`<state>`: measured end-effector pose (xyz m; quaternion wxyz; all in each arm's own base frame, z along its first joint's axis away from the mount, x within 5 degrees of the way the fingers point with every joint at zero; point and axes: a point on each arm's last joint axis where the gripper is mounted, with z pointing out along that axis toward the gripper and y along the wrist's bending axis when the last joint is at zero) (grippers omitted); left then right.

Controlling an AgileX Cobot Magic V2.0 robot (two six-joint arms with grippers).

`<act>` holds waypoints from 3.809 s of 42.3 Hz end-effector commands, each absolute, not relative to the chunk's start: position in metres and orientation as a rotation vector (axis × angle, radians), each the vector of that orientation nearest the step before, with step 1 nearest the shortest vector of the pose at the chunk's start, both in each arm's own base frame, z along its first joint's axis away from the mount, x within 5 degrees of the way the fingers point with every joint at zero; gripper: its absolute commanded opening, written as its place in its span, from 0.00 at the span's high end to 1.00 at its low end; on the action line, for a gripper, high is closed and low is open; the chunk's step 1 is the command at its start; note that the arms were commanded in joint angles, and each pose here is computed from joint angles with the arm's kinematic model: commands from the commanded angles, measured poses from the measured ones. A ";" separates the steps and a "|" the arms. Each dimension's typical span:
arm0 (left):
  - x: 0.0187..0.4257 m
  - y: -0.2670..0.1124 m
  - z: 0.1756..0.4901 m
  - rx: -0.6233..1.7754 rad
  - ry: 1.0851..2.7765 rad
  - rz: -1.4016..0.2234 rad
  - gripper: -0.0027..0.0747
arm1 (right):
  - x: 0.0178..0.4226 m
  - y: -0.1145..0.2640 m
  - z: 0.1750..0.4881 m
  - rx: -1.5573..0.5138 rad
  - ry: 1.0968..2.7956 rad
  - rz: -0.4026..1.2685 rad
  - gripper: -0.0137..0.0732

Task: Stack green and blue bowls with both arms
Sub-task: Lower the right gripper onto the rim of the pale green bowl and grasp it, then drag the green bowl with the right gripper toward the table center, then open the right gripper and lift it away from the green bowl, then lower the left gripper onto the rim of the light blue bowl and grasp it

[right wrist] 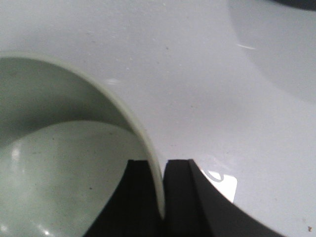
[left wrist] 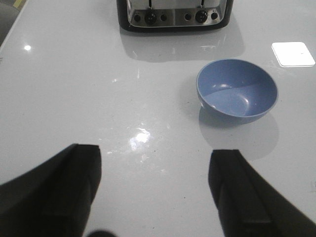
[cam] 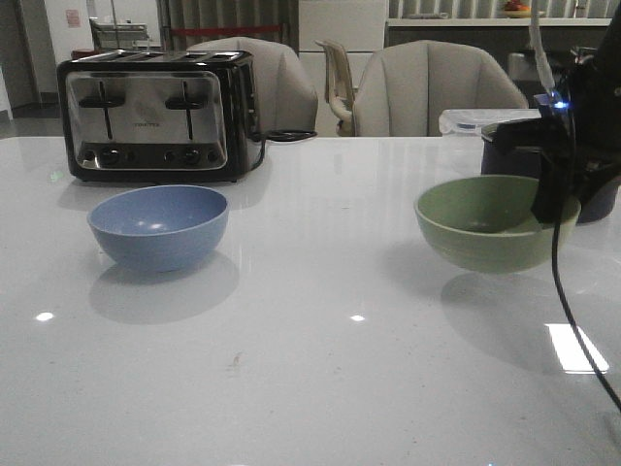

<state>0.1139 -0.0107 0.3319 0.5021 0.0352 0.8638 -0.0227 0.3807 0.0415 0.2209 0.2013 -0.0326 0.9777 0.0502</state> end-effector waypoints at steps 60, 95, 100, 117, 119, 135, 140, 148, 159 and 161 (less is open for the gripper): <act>0.117 -0.011 0.347 0.074 1.992 -0.065 0.31 | 0.271 0.154 0.332 -0.623 2.289 0.277 0.30; 0.151 -0.041 0.350 0.256 2.088 -0.179 0.31 | 0.151 0.080 0.310 -0.549 2.272 0.213 0.30; 0.180 -0.049 0.351 0.269 2.162 -0.173 0.31 | 0.151 0.080 0.310 -0.550 2.274 0.213 0.30; 0.319 -0.084 0.307 0.312 2.401 -0.118 0.31 | 0.151 0.080 0.310 -0.550 2.274 0.213 0.30; 0.336 -0.088 0.295 0.326 2.429 -0.100 0.31 | 0.151 0.080 0.310 -0.550 2.274 0.213 0.30; 0.412 -0.107 0.237 0.360 2.514 -0.059 0.31 | 0.151 0.080 0.310 -0.550 2.274 0.213 0.30; 0.422 -0.109 0.224 0.364 2.522 -0.056 0.32 | 0.151 0.080 0.310 -0.550 2.274 0.213 0.30; 0.425 -0.110 0.214 0.367 2.539 -0.054 0.50 | 0.151 0.080 0.310 -0.550 2.274 0.213 0.30; 0.425 -0.110 0.219 0.370 2.560 -0.047 0.82 | 0.151 0.080 0.310 -0.550 2.274 0.213 0.30; 0.424 -0.109 0.225 0.374 2.562 -0.039 0.83 | 0.151 0.080 0.310 -0.550 2.274 0.213 0.30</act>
